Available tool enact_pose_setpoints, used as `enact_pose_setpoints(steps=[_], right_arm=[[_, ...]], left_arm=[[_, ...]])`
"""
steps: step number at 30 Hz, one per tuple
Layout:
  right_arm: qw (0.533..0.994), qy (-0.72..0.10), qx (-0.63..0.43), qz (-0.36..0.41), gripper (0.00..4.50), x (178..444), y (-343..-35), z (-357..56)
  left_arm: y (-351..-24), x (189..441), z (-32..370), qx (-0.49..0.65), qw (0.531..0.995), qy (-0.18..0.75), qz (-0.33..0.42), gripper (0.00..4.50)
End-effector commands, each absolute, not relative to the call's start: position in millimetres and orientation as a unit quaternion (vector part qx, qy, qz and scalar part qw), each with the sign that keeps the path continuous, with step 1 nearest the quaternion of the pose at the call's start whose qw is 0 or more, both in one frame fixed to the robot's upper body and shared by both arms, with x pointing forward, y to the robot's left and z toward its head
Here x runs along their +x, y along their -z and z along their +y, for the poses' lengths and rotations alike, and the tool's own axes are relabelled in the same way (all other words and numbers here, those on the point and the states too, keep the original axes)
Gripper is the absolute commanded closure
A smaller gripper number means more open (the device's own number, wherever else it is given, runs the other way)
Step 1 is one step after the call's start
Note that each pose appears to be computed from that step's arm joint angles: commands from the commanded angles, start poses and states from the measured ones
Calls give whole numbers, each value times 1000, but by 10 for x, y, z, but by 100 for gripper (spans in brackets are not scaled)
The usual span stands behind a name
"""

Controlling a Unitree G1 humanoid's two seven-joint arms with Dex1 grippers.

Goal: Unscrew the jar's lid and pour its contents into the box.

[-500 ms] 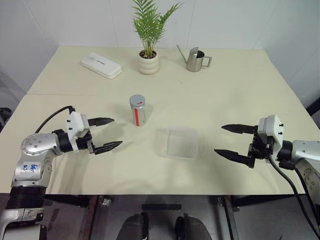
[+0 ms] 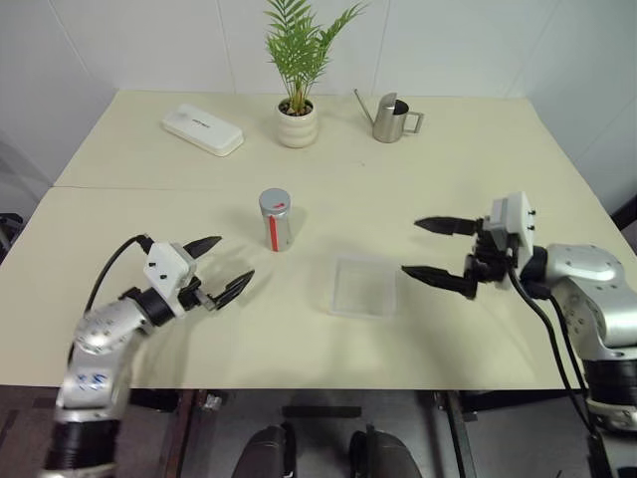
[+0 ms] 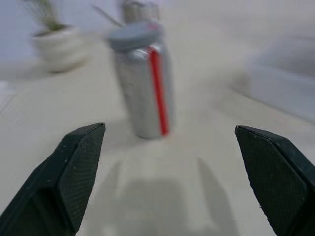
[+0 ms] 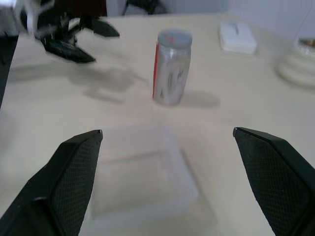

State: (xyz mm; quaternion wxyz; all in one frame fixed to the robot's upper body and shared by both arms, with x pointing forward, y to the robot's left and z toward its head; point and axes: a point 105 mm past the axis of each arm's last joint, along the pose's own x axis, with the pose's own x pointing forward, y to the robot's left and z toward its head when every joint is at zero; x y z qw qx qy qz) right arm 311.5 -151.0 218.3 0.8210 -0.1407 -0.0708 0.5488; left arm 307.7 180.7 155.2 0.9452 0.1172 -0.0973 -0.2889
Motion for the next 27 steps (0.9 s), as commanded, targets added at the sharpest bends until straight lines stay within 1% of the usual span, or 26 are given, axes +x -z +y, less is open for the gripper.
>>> enact_pose_setpoints(steps=[1, 3, 9, 14, 16, 21, 27], right_arm=[[814, -557, -129, -103, 2, 3089, -2345, -1370], [810, -562, -126, -108, 2, 3074, -2372, -1279], [798, -579, -117, -119, 2, 2988, -2435, -1036], [796, -581, -111, -124, 2, 2923, -2471, -956], [796, -582, -111, -125, 2, 2909, -2490, -938], [790, -592, -109, -119, 2, 2861, -2460, -906], [788, -594, -99, -127, 2, 2835, -2474, -844]], left_arm=[[-1596, 3067, 1670, 118, 958, 235, -116, 0], [-1581, 3120, 1620, 106, 968, 193, -119, 0], [-1576, 3264, 1464, 91, 978, 141, -127, 0], [-1638, 3435, 1258, 83, 977, 143, -138, 0], [-1624, 3474, 1195, 88, 975, 155, -130, 0], [-1687, 3651, 1124, 97, 973, 158, -135, 0], [-1760, 3835, 1045, 108, 975, 134, -143, 0]])
